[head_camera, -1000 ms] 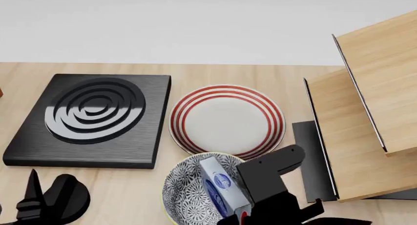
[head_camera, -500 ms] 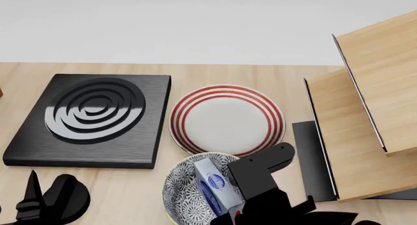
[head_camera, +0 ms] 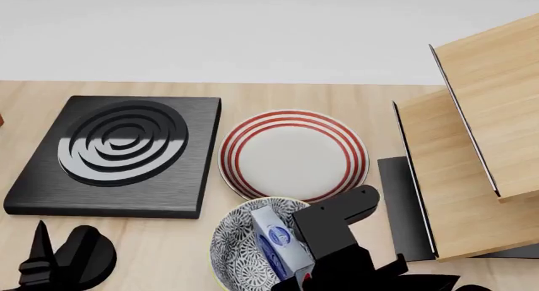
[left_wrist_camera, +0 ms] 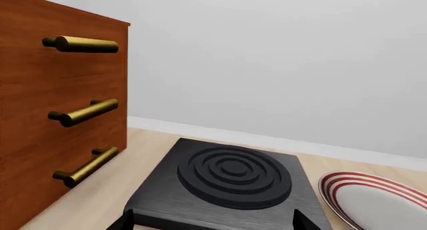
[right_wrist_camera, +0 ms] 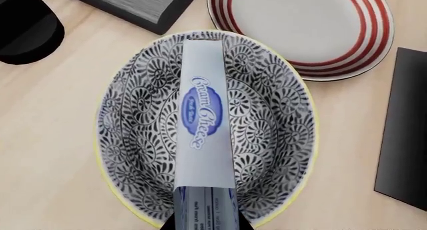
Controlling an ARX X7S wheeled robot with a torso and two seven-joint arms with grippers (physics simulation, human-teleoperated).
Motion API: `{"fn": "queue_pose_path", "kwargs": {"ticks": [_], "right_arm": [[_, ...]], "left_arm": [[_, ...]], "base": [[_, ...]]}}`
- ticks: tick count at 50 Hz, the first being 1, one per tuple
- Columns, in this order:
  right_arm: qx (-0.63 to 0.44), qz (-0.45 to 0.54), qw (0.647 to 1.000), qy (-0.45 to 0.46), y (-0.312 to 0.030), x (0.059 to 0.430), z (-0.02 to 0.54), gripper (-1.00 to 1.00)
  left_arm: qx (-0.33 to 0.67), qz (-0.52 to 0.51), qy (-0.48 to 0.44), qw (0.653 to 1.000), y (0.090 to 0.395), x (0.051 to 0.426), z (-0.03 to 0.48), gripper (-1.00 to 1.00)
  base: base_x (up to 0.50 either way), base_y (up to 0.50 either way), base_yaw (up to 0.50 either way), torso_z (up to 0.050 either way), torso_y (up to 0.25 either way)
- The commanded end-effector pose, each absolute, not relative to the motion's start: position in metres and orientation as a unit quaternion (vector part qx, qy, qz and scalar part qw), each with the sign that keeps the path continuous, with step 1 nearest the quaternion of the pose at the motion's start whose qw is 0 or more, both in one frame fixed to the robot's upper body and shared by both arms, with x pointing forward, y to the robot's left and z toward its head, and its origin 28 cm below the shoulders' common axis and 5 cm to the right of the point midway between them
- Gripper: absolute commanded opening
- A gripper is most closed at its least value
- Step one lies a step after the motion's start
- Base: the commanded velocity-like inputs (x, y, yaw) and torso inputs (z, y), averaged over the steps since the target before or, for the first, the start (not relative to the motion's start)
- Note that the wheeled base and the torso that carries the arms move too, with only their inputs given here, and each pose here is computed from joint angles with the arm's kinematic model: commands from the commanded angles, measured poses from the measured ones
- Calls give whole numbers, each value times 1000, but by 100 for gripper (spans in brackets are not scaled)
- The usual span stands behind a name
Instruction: Pick up the cream cheese and put it in the bowl.
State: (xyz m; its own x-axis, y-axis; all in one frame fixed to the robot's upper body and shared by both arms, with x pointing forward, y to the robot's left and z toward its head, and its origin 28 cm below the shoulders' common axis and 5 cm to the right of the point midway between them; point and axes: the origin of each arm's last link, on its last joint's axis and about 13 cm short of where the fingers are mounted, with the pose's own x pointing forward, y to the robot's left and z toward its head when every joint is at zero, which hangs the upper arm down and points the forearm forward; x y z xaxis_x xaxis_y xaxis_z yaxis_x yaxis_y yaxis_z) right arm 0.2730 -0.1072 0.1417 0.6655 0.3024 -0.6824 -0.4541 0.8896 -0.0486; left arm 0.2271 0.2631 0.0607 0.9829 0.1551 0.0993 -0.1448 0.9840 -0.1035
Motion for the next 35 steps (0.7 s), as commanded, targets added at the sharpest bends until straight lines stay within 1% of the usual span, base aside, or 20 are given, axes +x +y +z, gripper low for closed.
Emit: {"fn": "queue_pose_path", "kwargs": {"ticks": [1,4,5,21,35], "right_arm": [[-113,203,908,349,-108,273,143,-100],[-112,202,909,347,-108,273,144,-100],[-112,202,910,346,-108,273,145,100],[-107,202,916,330,-108,269,155,100],[-104,203,932,282,-108,248,188,100]], "left_arm": [[-46,76,-54,995,263,227,62,100],[-46,75,-55,995,262,227,62,100],[-46,76,-55,995,262,227,62,100],[-48,77,-52,994,263,227,61,100],[-50,76,-55,994,263,226,62,100]], "base": [[0,0,0,0,0],[0,0,0,0,0],[0,0,0,0,0],[0,0,0,0,0],[0,0,0,0,0]]}}
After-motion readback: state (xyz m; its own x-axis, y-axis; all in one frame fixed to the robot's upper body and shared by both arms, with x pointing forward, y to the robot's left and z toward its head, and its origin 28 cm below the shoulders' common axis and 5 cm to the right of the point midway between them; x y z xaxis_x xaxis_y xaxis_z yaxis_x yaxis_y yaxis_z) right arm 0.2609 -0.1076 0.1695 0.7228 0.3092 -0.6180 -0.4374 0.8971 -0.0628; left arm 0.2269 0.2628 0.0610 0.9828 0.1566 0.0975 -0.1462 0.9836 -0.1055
